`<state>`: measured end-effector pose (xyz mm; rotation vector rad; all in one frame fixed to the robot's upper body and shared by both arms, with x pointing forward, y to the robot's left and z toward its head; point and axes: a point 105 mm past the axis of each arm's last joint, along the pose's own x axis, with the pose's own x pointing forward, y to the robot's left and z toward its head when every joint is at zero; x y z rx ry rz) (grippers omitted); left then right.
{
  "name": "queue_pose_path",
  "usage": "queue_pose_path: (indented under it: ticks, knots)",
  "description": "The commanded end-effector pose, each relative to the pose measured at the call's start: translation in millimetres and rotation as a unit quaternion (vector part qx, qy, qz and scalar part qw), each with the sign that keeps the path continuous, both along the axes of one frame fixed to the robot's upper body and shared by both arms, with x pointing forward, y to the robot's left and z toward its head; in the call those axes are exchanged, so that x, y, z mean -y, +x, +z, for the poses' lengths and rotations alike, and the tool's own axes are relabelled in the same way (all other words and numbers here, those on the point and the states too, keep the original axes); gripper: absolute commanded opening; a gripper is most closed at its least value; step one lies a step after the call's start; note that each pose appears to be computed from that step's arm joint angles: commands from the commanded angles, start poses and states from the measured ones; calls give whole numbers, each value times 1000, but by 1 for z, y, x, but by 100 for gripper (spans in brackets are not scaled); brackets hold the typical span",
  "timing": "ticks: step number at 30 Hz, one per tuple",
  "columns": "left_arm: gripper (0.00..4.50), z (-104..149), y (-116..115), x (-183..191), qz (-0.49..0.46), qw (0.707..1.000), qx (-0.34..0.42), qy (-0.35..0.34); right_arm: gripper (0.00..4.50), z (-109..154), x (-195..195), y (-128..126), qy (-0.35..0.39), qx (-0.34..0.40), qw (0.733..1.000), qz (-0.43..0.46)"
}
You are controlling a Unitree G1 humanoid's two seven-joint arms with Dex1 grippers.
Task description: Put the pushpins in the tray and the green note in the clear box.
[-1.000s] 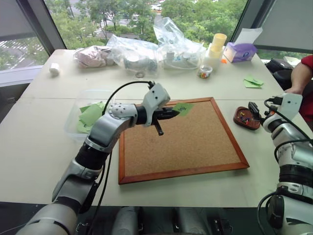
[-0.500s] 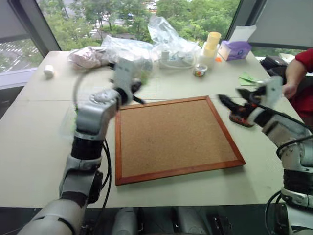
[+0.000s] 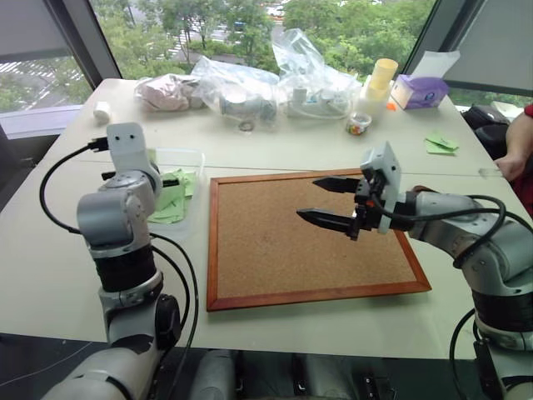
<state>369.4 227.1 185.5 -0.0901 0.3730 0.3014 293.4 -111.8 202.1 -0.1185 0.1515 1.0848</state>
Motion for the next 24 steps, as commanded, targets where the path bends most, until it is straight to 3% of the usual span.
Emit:
queue_pose_path:
  ticks: [1, 5, 12, 14, 16, 18, 24]
  knots:
    - [231, 22, -4, 0, 9, 999, 32, -2, 450, 12, -2, 0, 2, 28, 1000, 7]
    - [444, 26, -6, 5, 4, 999, 35, -31, 450, 10, 0, 3, 1, 27, 1000, 1]
    - [444, 61, -16, 3, -27, 996, 79, 2, 450, 14, 24, 12, -2, 32, 999, -37]
    - [444, 67, -19, 14, -91, 992, 84, -1, 450, 18, 34, 16, -1, 36, 998, -56]
    - [444, 73, -21, 36, -223, 970, 89, -23, 450, 21, 45, 20, 3, 39, 997, -73]
    - [444, 82, -28, 30, -261, 961, 93, -15, 450, 22, 52, 21, 6, 37, 996, -85]
    - [444, 64, -50, 23, -352, 934, 56, 29, 450, 22, 74, 21, 21, 30, 991, -132]
